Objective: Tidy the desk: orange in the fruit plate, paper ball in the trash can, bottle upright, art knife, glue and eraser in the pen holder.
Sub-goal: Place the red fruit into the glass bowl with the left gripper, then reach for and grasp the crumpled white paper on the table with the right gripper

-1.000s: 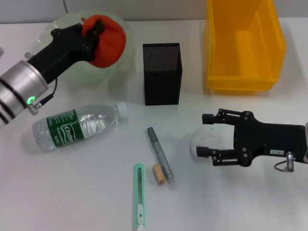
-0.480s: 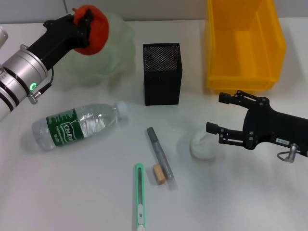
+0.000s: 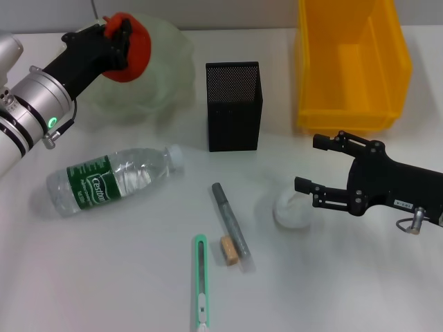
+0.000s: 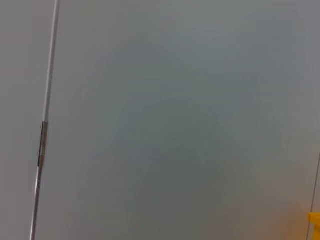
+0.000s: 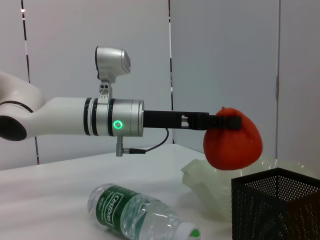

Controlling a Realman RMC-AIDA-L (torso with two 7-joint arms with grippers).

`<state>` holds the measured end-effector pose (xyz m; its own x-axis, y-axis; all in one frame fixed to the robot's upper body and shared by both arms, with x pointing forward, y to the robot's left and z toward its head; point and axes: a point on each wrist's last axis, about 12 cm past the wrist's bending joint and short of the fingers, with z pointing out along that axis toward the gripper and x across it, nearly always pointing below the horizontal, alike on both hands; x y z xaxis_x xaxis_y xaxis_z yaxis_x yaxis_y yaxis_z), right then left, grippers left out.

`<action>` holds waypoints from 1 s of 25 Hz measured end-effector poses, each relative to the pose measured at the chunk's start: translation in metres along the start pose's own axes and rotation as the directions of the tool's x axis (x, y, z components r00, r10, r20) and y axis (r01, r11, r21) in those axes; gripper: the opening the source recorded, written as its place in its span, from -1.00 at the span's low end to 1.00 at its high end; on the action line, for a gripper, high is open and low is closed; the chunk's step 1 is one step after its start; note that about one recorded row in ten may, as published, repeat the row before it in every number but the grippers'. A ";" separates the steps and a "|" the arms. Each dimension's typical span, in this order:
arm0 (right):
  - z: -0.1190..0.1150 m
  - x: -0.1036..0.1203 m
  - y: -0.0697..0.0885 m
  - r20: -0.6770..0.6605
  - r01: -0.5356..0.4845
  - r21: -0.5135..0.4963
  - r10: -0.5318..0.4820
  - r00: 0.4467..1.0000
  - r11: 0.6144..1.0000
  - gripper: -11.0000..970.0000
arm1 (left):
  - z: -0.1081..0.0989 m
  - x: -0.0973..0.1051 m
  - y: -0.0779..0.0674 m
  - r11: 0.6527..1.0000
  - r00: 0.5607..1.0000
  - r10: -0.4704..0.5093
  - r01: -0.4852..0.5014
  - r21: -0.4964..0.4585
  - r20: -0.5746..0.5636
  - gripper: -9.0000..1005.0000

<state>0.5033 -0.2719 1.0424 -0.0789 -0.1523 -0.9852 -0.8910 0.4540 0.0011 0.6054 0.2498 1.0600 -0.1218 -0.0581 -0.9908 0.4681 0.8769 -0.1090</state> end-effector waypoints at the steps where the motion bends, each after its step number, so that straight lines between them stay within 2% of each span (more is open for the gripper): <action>1: 0.000 0.000 0.000 -0.001 0.000 0.000 0.000 1.000 1.000 0.71 | 0.000 0.000 0.000 1.000 1.000 -0.001 0.001 -0.001 -0.001 -0.87; 3: 0.000 0.000 0.000 -0.002 0.000 0.000 0.000 1.000 1.000 0.71 | 0.000 0.001 0.000 1.000 1.000 -0.002 0.002 -0.004 -0.003 -0.66; 9: 0.000 0.001 0.000 -0.006 0.000 -0.003 0.000 1.000 1.000 0.71 | -0.001 0.002 0.001 1.000 1.000 -0.005 0.005 -0.009 -0.008 -0.23; 14: -0.002 0.001 0.000 -0.007 -0.001 0.004 0.001 1.000 1.000 0.71 | -0.005 0.000 -0.002 1.000 0.999 -0.020 0.019 0.021 0.029 0.07; 16: -0.002 0.001 0.000 -0.005 -0.002 0.009 0.002 1.000 1.000 0.71 | -0.012 -0.003 -0.010 0.993 0.995 -0.058 0.049 0.106 0.084 0.19; 19: -0.003 0.002 0.000 -0.004 -0.004 0.012 0.004 1.000 1.000 0.71 | -0.014 -0.005 -0.012 0.989 0.993 -0.075 0.062 0.137 0.091 0.36; 21: -0.004 0.001 0.000 0.003 -0.010 0.016 0.010 1.000 1.000 0.71 | -0.033 -0.012 -0.016 0.947 0.987 -0.134 0.101 0.304 0.090 0.47; 23: -0.005 0.001 -0.001 0.010 -0.017 0.020 0.017 1.000 1.000 0.71 | -0.038 -0.013 -0.017 0.936 0.987 -0.136 0.100 0.337 0.085 0.59; 25: -0.005 -0.001 0.000 0.018 -0.027 0.016 0.026 0.999 1.000 0.71 | -0.057 -0.013 -0.023 0.887 0.992 -0.108 0.069 0.457 0.061 0.61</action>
<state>0.5015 -0.2765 1.0438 -0.0942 -0.1244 -0.9877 -0.8815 0.4715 0.0247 0.5462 0.2577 1.0800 -0.1184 -0.1817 -0.9762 0.8067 0.5556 -0.2012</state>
